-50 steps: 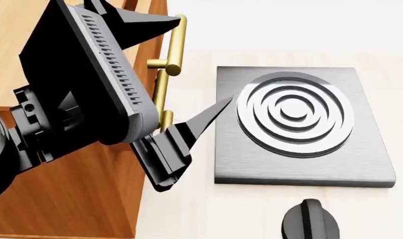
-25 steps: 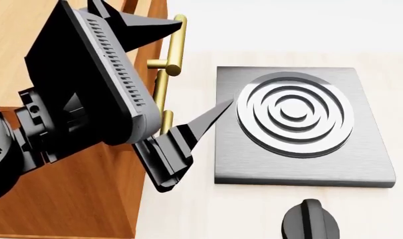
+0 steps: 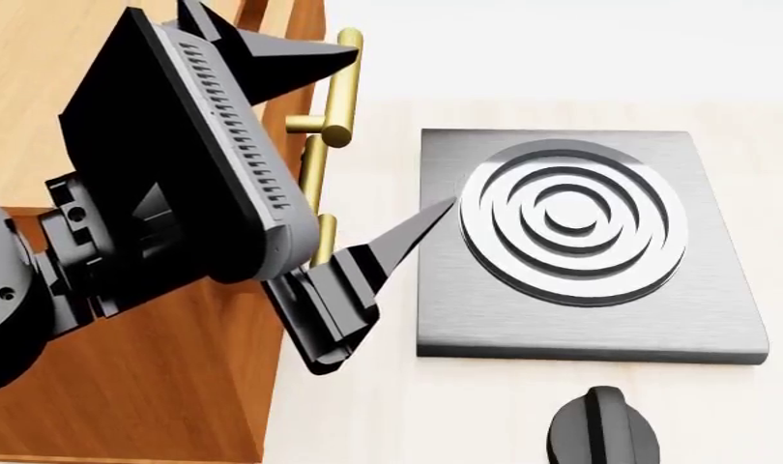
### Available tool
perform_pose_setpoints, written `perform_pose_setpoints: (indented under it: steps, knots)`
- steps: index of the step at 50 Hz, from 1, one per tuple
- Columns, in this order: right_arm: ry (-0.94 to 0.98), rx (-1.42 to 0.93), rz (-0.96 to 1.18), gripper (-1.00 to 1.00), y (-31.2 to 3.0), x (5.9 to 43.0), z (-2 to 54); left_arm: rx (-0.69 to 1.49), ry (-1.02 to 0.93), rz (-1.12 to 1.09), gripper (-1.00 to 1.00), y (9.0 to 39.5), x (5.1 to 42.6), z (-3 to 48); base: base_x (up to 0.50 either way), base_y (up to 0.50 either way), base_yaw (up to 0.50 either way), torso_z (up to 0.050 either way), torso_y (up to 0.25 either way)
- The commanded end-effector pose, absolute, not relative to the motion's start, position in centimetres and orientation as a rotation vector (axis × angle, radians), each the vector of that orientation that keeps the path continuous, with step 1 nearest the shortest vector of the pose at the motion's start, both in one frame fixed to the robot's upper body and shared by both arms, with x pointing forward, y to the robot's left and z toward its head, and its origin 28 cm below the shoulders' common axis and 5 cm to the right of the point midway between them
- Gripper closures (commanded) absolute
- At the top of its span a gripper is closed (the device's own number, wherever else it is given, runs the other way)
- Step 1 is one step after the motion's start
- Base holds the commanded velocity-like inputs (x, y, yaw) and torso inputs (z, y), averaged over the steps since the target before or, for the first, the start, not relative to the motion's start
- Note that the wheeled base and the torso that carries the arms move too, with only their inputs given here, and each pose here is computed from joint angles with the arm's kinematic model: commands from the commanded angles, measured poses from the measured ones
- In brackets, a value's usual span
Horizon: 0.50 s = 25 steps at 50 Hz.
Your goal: Pick the akita bowl on the wooden cabinet and place it on the plate.
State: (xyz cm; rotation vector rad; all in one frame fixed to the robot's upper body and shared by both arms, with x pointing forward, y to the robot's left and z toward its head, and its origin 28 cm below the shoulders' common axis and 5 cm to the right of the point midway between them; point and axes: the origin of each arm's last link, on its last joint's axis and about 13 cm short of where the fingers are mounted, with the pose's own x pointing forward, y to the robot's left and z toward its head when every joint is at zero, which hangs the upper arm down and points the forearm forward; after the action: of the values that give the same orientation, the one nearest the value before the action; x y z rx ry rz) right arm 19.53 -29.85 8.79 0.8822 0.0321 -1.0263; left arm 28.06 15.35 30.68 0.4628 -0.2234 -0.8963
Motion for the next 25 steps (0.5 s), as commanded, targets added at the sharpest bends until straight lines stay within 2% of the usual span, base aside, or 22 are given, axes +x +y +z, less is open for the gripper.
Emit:
perform_pose_setpoints:
  steps: [1, 25]
  knots:
    - [0.027, 0.854, -1.026, 1.0, -30.31, 19.9, 8.69, 0.461, -0.22, -0.899, -1.0, 15.32, 28.21, 30.54, 0.0, 0.0, 0.0, 0.0, 0.0]
    - [0.041, 0.855, -1.043, 1.0, -30.46, 20.37, 8.1, 0.458, -0.215, -0.893, -1.0, 15.55, 28.24, 30.29, 0.0, 0.0, 0.0, 0.0, 0.0]
